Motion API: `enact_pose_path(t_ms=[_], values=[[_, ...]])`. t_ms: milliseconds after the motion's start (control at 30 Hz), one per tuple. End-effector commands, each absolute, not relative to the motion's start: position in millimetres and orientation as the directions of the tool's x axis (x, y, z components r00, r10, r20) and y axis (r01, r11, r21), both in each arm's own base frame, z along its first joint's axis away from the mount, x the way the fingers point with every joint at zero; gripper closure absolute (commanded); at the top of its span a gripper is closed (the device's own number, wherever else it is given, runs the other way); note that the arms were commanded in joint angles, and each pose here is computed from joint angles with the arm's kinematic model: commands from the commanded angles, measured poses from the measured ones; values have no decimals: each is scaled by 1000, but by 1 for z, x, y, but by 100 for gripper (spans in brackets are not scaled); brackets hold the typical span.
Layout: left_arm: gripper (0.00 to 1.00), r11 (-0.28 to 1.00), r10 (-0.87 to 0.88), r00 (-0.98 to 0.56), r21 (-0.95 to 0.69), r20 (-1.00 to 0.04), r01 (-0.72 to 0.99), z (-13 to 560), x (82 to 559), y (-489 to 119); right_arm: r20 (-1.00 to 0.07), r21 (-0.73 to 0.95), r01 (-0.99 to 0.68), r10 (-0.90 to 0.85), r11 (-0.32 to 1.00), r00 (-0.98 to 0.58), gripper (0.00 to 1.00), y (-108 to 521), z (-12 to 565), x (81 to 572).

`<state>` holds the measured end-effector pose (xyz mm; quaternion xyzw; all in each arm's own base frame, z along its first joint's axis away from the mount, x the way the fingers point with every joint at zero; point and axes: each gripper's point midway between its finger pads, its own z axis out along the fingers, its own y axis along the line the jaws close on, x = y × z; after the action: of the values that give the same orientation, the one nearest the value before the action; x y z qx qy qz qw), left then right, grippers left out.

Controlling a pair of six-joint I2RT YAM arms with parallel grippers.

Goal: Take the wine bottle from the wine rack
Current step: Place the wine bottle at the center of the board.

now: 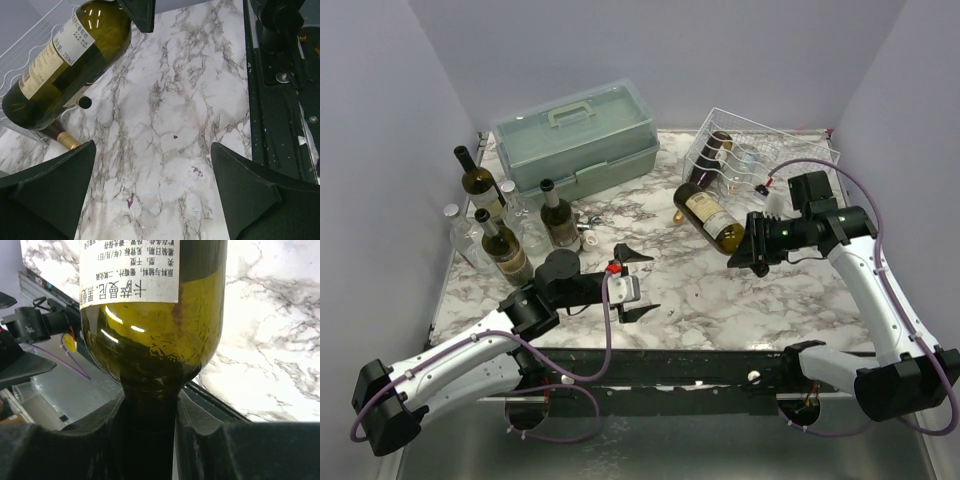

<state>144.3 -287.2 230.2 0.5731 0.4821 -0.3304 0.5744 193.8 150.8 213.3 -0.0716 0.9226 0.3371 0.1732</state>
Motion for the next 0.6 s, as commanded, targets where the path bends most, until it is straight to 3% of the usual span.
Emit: enact_pose_path(t_ms=[0,367,567], values=[[1,145,157,363,385,-918,912,239,147,-287,-575,523,-488,-132,699,-807,100,157,252,212],[1,166,159,380,404,-911,900,245,150,-286,-710,299,-743,-380,599,-592,100,149,245,226],[1,167,162,399,423,-903,891,247,150,-288,-723,225,-834,-488,503,-489,100,146,232,221]])
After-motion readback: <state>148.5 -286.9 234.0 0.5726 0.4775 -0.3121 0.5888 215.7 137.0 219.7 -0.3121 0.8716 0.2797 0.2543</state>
